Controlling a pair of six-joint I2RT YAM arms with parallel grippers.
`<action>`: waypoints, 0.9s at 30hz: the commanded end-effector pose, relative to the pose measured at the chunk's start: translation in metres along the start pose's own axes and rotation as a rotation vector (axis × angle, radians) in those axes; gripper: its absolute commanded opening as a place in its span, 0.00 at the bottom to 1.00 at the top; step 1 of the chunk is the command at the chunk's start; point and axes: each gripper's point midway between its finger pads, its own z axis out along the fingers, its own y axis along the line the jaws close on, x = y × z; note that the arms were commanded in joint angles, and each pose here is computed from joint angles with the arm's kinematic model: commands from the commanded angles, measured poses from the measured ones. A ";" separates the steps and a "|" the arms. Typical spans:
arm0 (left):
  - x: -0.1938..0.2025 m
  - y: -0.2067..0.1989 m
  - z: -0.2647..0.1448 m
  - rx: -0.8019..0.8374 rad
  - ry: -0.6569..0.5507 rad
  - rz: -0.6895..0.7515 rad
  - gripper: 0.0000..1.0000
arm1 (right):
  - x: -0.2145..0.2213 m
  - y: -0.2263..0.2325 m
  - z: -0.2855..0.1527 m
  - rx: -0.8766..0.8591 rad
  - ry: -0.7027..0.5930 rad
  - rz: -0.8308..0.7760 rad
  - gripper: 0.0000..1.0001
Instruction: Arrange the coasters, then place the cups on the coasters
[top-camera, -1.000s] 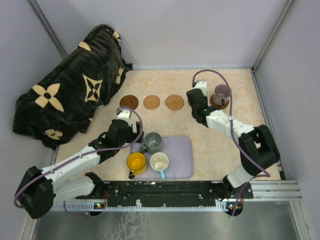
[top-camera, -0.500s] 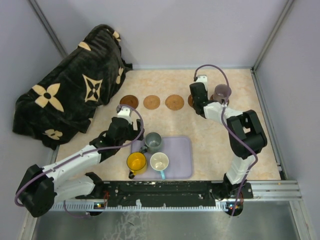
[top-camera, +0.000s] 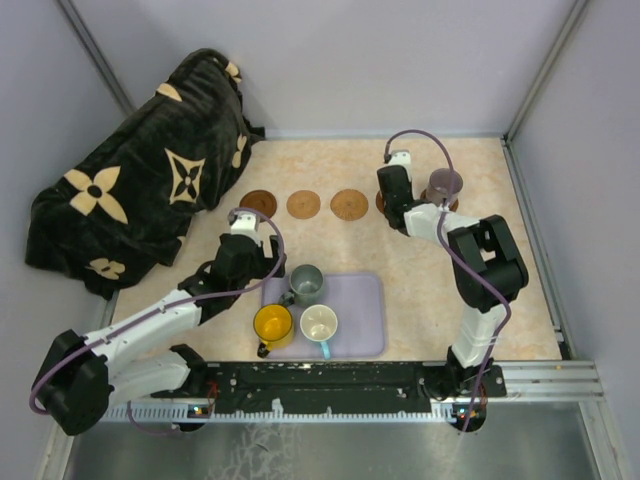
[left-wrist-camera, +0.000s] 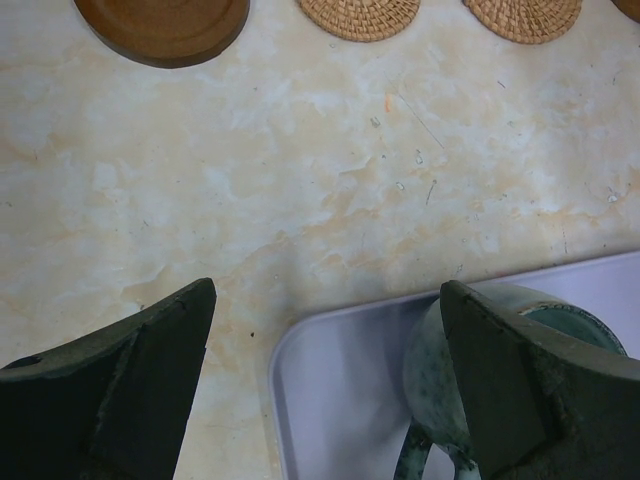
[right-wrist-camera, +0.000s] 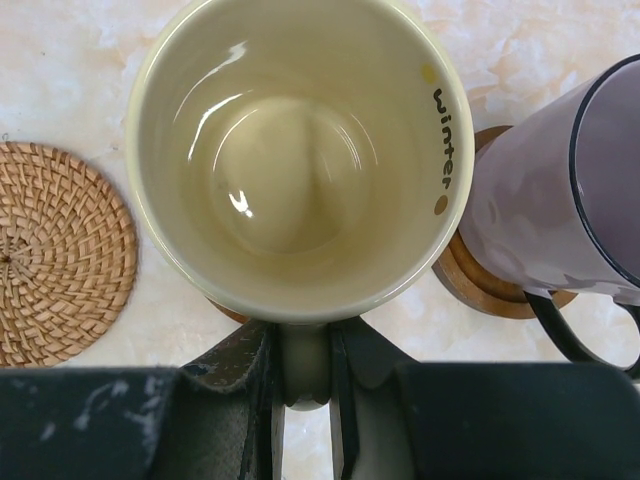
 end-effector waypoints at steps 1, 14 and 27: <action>-0.017 -0.001 -0.002 -0.002 -0.055 -0.038 1.00 | -0.064 0.000 -0.004 0.004 -0.177 0.094 0.00; -0.014 0.002 -0.002 -0.009 -0.045 -0.044 1.00 | -0.050 -0.005 -0.009 0.014 -0.157 0.109 0.00; -0.014 0.003 -0.002 -0.011 -0.046 -0.044 1.00 | -0.041 -0.009 -0.013 0.021 -0.147 0.121 0.00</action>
